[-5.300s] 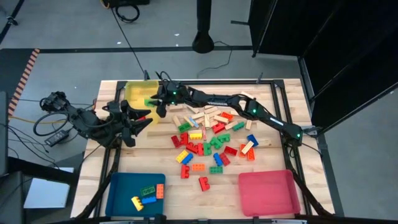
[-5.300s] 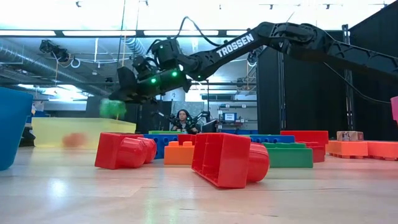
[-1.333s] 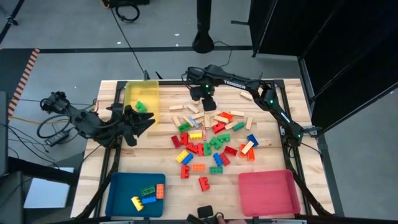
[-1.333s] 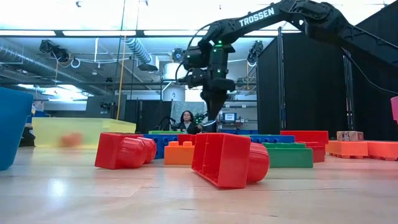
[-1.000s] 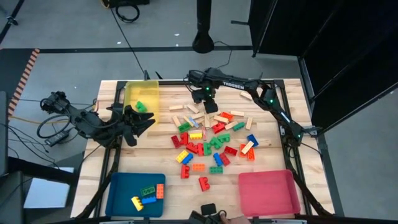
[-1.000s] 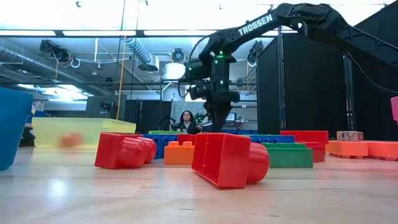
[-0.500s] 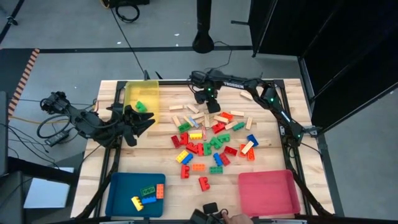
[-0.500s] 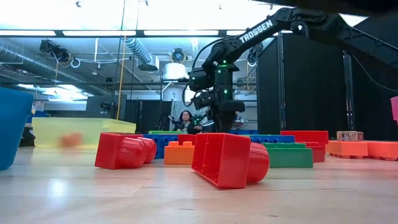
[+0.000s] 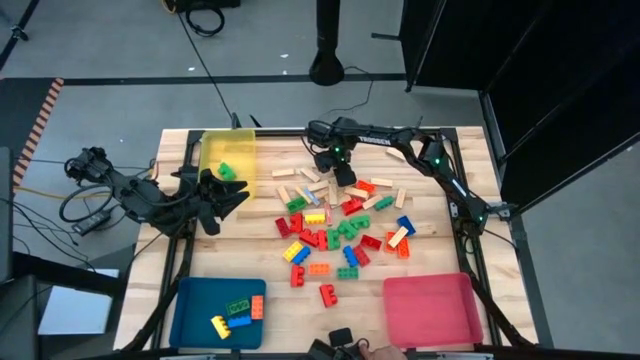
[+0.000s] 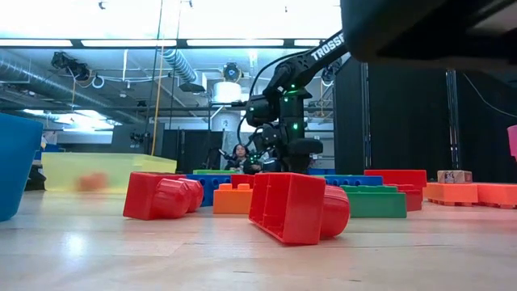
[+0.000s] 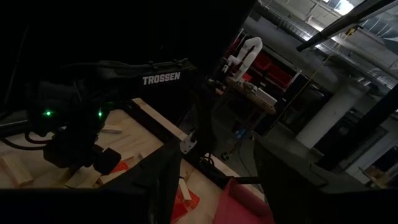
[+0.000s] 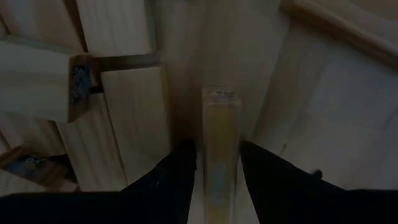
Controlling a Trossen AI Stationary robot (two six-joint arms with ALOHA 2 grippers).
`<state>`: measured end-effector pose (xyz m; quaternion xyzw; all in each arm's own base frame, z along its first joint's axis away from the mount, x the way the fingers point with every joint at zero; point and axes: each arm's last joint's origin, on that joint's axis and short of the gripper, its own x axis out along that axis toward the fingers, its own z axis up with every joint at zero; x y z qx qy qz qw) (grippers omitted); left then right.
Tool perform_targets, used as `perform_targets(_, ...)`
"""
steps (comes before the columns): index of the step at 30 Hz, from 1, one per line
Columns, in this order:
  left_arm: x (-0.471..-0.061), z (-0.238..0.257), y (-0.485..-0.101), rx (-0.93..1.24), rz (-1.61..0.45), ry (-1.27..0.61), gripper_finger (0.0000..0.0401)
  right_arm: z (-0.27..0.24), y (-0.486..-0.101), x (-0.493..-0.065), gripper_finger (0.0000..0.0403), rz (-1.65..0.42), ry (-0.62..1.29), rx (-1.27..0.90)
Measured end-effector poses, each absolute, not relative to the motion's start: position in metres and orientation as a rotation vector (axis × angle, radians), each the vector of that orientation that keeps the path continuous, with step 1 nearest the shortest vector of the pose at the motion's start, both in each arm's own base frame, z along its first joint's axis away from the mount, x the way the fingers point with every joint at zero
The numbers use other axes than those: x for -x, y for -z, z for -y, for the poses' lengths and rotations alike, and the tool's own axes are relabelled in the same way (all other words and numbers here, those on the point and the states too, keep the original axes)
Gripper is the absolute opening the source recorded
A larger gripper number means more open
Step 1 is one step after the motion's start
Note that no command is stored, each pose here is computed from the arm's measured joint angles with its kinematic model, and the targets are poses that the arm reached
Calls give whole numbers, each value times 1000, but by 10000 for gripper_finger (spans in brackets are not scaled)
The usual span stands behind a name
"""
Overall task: Sort blocks by size
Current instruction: Put the wooden block into the red bin
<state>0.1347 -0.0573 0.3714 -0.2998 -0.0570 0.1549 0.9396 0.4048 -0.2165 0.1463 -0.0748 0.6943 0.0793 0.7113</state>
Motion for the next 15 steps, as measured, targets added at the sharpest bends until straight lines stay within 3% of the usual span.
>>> perform_targets(6,-135,57,-371,612,116,-317,209,215,-146,-405,70,-1545,-180,167)
perform_targets(15,-135,57,-371,596,114,-317,209,211,-153,-409,71,-1585,-133,219)
